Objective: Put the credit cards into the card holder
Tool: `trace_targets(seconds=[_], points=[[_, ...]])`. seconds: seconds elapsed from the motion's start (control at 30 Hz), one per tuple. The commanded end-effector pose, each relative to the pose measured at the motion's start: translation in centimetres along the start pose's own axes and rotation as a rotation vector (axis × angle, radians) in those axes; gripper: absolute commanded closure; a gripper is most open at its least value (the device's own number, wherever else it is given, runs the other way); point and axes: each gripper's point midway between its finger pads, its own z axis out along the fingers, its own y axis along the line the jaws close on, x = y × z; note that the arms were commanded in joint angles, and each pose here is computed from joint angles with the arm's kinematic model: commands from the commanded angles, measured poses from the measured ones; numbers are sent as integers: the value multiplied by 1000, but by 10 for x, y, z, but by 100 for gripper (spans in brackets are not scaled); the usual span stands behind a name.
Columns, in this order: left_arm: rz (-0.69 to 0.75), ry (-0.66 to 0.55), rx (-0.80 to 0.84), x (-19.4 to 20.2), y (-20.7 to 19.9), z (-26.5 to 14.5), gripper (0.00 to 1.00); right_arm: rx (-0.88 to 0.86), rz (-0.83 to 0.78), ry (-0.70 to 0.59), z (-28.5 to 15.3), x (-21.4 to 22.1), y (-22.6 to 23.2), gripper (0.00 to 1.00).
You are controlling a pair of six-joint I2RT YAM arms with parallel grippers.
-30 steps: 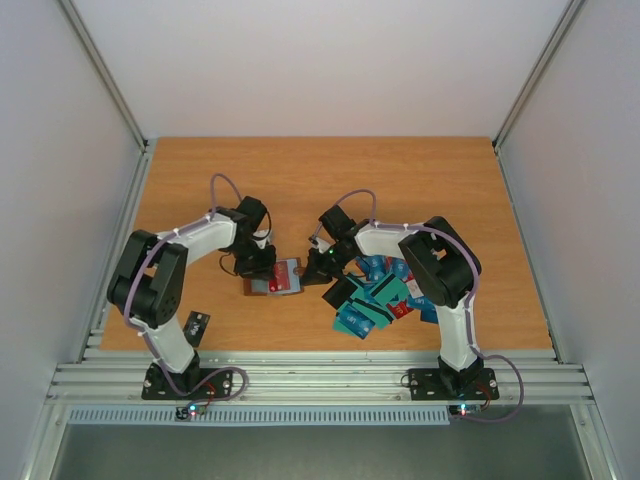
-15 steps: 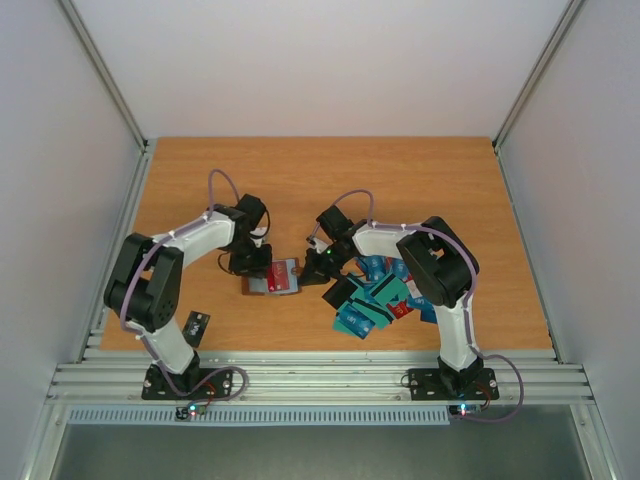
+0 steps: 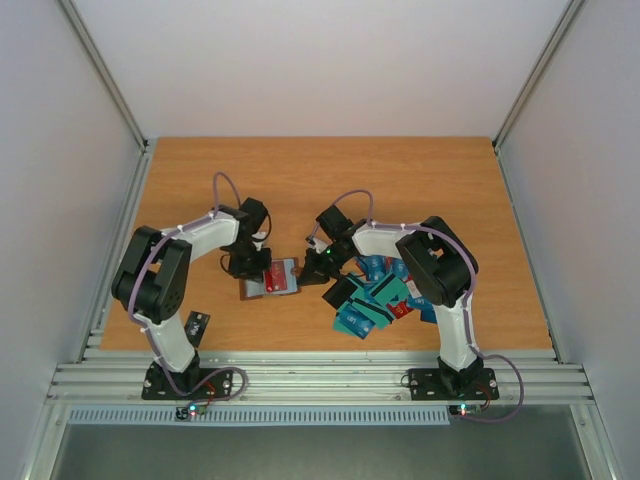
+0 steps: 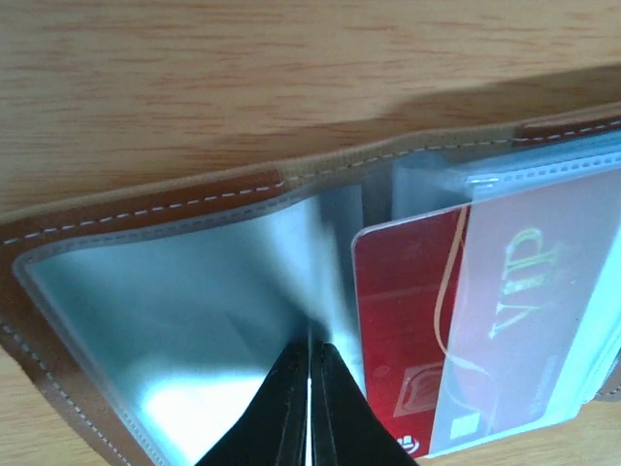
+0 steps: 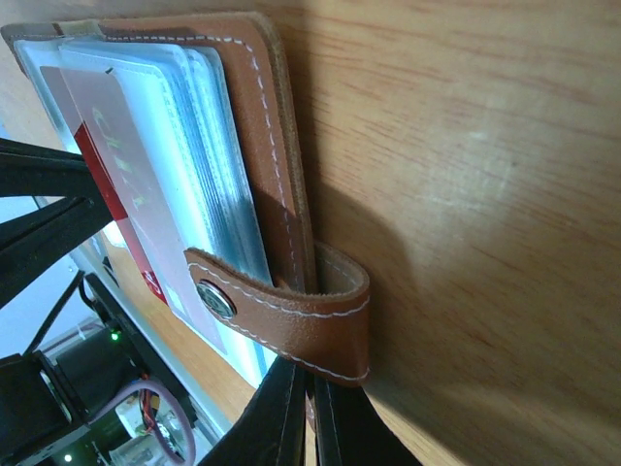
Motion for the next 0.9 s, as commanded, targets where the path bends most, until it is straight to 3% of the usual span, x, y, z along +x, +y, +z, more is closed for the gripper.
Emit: trace_targets(seconds=[0.0,0.5,0.87], points=[[15,-6,20,-10,-8,4,95,80,32,28,14,7,-25,96],[88,3,-13,-17,-35,8,95,92,10,33,14,2,-22,96],[81,-25,-58,-4,-23,-9,98,109,-4,12,-5,4,-18,92]])
